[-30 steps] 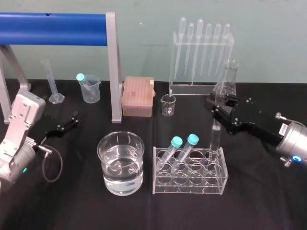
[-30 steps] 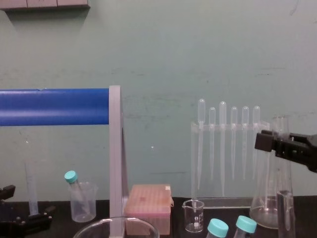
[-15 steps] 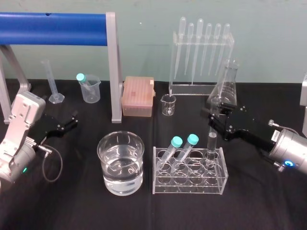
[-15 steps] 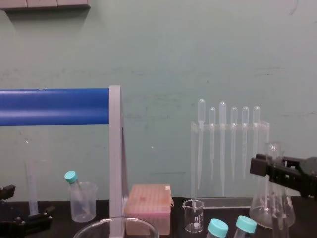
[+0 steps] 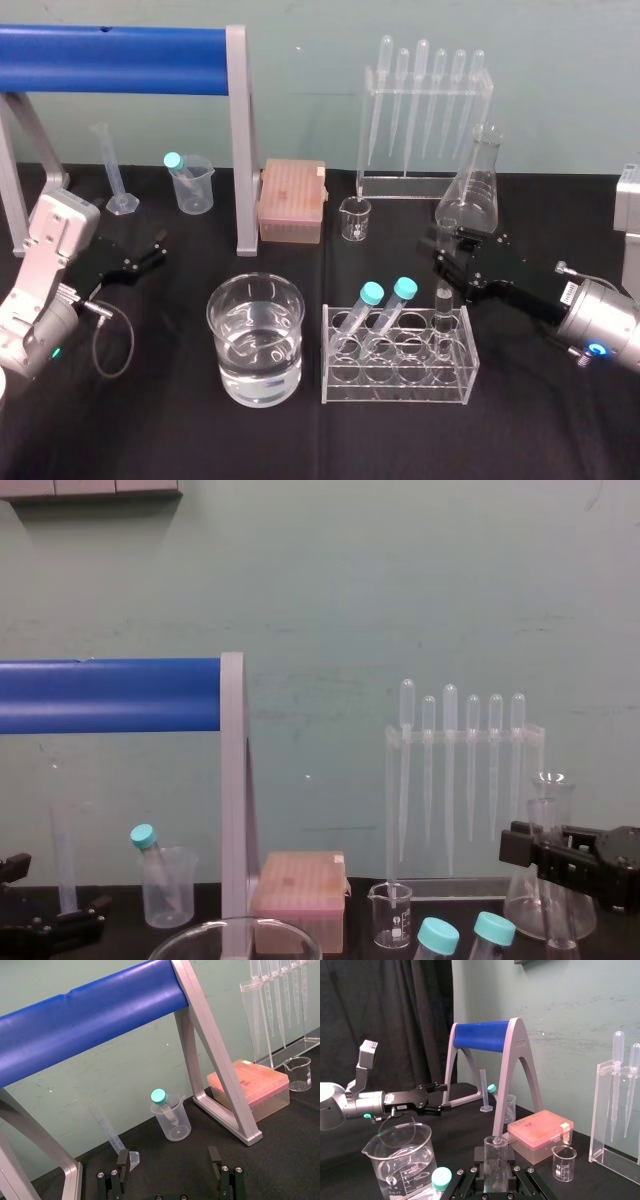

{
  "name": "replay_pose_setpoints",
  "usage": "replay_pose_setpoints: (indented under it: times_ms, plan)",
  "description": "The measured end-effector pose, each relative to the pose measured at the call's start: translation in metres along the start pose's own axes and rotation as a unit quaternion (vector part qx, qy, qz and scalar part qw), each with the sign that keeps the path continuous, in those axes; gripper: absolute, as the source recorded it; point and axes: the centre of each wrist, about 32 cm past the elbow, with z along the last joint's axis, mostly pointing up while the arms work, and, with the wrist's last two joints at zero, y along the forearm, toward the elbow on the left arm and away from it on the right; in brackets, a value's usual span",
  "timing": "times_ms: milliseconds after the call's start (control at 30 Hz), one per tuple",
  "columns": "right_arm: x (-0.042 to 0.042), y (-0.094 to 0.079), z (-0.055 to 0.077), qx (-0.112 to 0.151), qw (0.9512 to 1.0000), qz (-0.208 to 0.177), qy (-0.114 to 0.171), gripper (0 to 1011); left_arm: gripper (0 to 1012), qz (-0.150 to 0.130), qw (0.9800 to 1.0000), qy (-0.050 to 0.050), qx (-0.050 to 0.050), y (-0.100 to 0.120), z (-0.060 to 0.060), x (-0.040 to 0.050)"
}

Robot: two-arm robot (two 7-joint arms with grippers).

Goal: Hold the test tube with one hand and immerse one end into the beaker, then return it to the test tube rack.

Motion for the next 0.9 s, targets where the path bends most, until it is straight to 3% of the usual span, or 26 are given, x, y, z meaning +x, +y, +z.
replay_pose_setpoints:
  times_ms: [567,767,900]
  plan:
    - [0.0001,-0.0003,0.0009,0.001,1.0,-0.001,0.0,231,1000,0.0,1.0,0.0,0.0,0.0,0.0,0.0]
    - [0.0001,-0.0006,0.001,0.001,1.0,-0.001,0.0,367,1000,0.0,1.0,0.0,0.0,0.0,0.0,0.0]
    - [0.0001,-0.0006,0.0011,0.002,1.0,-0.001,0.0,530,1000,0.0,1.0,0.0,0.0,0.0,0.0,0.0]
